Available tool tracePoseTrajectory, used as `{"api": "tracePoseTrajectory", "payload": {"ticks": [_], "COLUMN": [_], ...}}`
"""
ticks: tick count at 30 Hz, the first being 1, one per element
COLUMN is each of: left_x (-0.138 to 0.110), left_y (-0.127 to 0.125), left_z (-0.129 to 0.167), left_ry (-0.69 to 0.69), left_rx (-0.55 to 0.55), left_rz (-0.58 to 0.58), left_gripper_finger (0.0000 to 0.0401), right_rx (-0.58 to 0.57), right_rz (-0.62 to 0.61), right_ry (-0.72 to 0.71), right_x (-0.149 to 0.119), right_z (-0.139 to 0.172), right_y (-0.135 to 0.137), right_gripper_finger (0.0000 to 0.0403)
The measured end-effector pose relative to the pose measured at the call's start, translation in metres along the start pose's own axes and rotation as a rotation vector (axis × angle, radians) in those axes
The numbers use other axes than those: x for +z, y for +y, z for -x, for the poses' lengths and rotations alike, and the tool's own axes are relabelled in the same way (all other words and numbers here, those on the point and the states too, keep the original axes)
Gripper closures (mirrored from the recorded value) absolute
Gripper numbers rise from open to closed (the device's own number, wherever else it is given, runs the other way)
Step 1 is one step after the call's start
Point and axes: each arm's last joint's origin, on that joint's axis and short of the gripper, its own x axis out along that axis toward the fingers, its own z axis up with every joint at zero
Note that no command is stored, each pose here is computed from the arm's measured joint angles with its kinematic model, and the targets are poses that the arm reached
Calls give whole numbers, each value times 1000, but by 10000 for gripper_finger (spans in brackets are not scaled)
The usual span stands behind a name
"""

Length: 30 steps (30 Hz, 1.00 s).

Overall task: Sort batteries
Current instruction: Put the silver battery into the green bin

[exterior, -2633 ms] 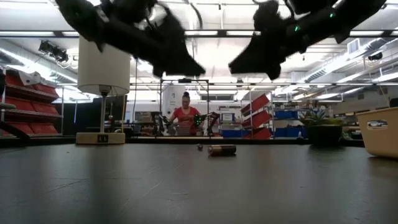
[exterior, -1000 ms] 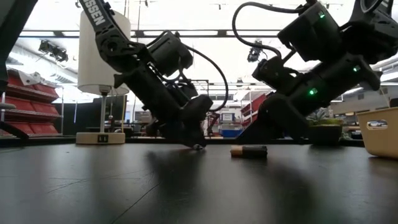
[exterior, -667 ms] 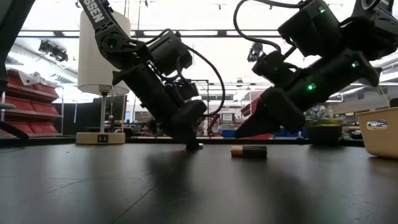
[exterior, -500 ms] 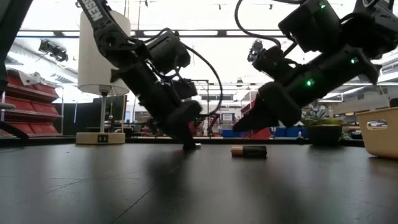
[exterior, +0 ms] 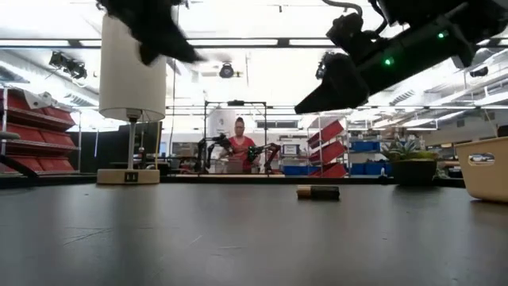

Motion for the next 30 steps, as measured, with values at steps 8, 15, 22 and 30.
{"api": "tracePoseTrajectory", "payload": {"ticks": [8, 15, 22, 30], "left_x": [-63, -120, -176, -222], "left_y": [-13, -35, -44, -41], "left_z": [77, 83, 66, 37], "left_ry": [469, 663, 729, 696], "left_rx": [-74, -102, -139, -136], "left_rz": [175, 186, 221, 229], "left_gripper_finger": [368, 368, 368, 369], "right_rx": [-23, -30, -35, -37], "right_rz": [8, -4, -23, -25], "right_ry": [-1, 3, 3, 3], "right_x": [4, 4, 4, 4], "right_z": [-1, -2, -3, -4], "right_y": [-9, -11, -13, -13], "right_gripper_finger": [234, 234, 234, 234]}}
